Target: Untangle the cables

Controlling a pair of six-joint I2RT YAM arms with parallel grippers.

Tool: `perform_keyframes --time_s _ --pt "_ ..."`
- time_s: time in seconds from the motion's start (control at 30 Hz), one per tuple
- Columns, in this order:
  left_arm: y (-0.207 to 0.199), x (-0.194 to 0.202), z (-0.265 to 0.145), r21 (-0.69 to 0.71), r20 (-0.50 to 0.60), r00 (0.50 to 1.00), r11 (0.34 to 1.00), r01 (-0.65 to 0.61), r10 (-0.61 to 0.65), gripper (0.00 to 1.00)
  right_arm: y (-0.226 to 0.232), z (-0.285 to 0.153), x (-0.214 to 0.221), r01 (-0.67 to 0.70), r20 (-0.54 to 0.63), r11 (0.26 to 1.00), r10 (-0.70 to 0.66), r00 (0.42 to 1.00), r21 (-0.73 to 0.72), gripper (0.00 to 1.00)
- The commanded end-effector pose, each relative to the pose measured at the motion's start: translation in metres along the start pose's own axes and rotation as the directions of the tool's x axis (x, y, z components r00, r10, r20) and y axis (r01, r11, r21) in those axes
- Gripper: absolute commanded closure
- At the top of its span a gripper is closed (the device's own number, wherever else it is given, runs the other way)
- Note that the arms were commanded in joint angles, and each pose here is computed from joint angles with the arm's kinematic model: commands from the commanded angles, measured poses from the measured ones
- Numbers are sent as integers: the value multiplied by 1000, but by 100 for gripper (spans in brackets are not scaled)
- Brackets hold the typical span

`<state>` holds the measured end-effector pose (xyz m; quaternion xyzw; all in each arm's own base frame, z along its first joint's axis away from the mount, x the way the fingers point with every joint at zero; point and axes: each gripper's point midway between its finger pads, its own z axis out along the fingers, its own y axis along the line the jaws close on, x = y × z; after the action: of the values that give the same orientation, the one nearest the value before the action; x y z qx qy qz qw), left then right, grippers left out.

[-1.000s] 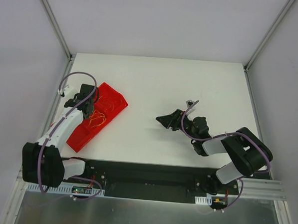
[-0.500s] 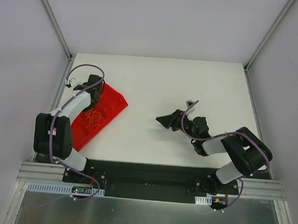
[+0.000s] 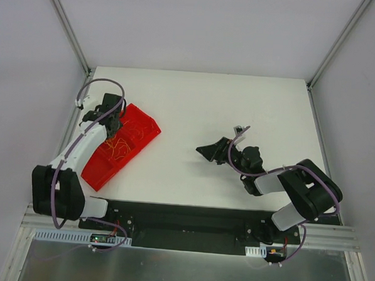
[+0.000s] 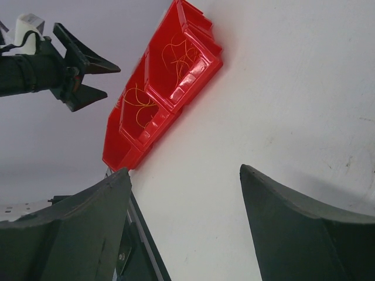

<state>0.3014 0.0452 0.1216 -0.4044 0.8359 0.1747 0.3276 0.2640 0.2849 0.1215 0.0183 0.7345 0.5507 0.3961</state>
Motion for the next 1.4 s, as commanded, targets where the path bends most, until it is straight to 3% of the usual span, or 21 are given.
perform_keyframes --time_s 0.0,0.1,0.2,0.37,0.47,0.6,0.77,0.93,1.23,1.37 --pt "-4 -13 -36 166 1 1000 986 -12 12 19 18 1 -13 33 44 997 -30 999 -72 22" --pt "-9 -25 -65 300 23 1000 954 -9 2 11 17 -1 -13 35 45 997 -32 998 -68 22" --pt "-31 -29 -98 497 19 999 867 -37 32 12 15 -4 -11 38 37 998 -36 999 -54 22" --pt "-91 -17 -139 738 -160 987 668 96 35 11 4 -1 -5 15 -40 999 -13 999 49 20" --pt "-126 -14 -151 790 -261 961 592 162 85 14 -17 -13 2 47 -119 973 -20 993 226 20" --pt "-160 2 -164 854 -267 933 508 112 243 14 -58 -68 -2 247 -252 821 -130 959 516 18" --pt "-154 36 -154 861 -306 888 499 104 343 14 -71 -131 -27 353 -303 629 -191 934 692 14" --pt "-159 47 -177 893 -328 862 424 150 386 14 -75 -158 -35 355 -344 546 -127 930 759 18" --pt "-162 63 -196 887 -437 796 349 303 418 17 -87 -138 -25 405 -409 583 -134 903 704 38" --pt "-162 65 -201 888 -444 786 328 321 431 17 -93 -122 -30 444 -447 589 -151 882 676 39"
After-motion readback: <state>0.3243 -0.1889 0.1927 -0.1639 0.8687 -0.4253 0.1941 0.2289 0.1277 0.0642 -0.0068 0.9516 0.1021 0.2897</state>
